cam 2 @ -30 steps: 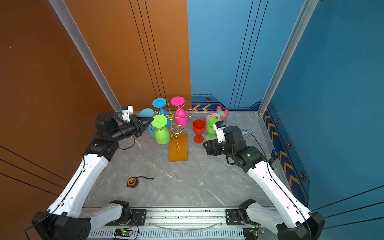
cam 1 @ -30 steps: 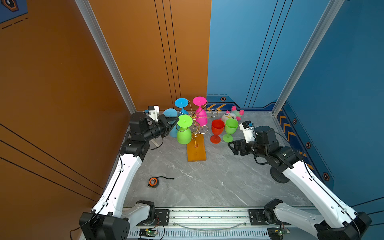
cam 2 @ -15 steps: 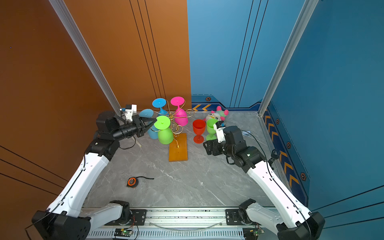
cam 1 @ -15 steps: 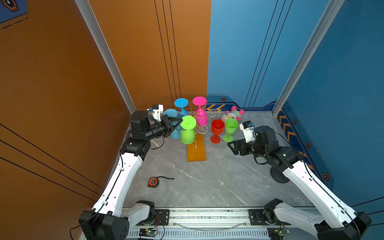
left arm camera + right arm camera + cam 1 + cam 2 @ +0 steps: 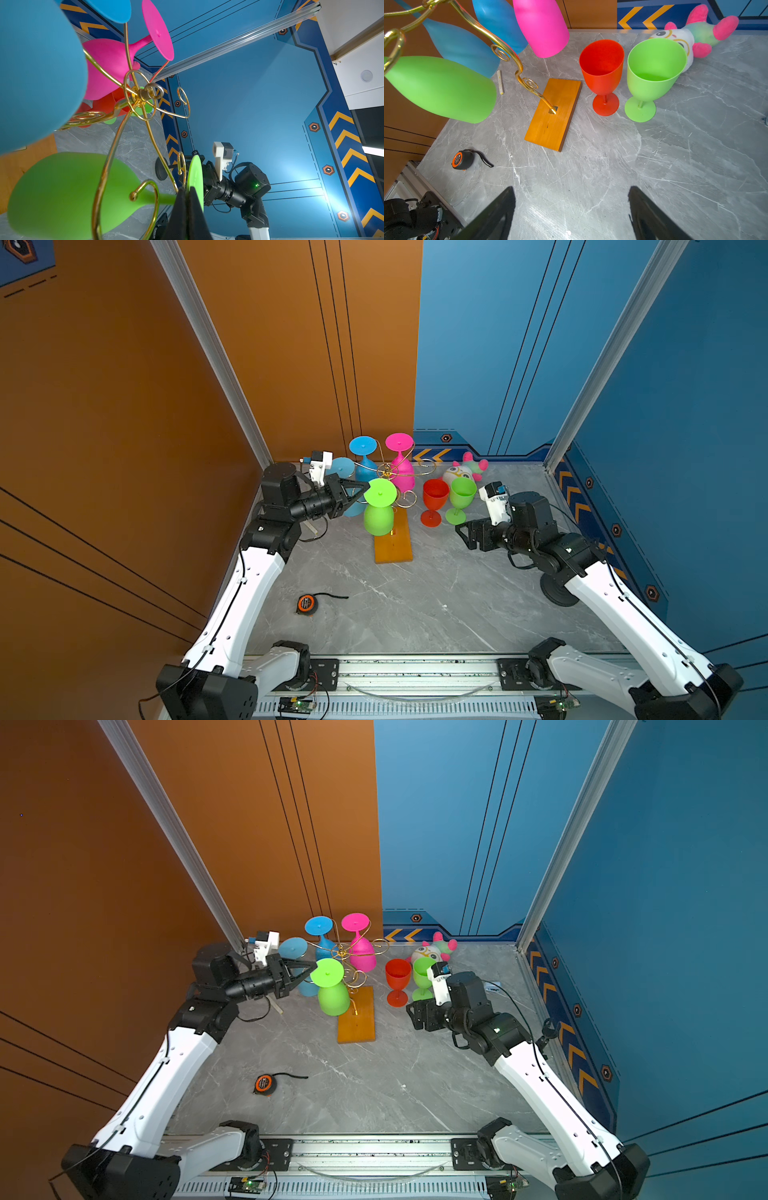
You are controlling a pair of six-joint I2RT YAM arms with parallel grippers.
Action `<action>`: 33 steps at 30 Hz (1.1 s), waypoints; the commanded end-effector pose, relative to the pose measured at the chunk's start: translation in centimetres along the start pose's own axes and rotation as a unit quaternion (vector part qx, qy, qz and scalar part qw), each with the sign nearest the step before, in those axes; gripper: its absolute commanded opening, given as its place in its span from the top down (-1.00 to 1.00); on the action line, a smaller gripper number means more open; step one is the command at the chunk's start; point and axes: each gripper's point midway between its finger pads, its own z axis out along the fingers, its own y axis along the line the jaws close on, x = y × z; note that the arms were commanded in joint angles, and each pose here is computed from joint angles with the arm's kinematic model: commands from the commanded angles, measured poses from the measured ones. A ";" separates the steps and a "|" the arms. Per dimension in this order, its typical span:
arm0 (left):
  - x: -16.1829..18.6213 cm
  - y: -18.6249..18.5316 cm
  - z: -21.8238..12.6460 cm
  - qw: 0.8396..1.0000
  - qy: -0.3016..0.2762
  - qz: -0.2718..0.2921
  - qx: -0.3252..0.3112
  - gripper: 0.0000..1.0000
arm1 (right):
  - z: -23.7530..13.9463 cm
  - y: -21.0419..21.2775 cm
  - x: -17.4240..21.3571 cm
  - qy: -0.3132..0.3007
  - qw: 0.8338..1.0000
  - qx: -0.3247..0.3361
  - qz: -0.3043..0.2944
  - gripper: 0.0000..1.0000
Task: Take the wine glass off the wine glass rack
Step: 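Slide the green glass along its rack arm with the left gripper, then pull the green glass off the rack toward the robot with the left gripper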
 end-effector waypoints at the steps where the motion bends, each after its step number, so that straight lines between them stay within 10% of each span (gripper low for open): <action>1: 2.1 -2.7 -1.4 0.998 0.027 0.043 0.036 1.00 | -0.3 0.9 -1.1 -0.013 1.000 -0.013 0.002 -0.72; 33: 14.3 1.7 -6.3 0.955 0.039 0.294 -0.002 1.00 | 2.1 3.0 0.2 0.055 0.998 -0.026 -0.012 -0.72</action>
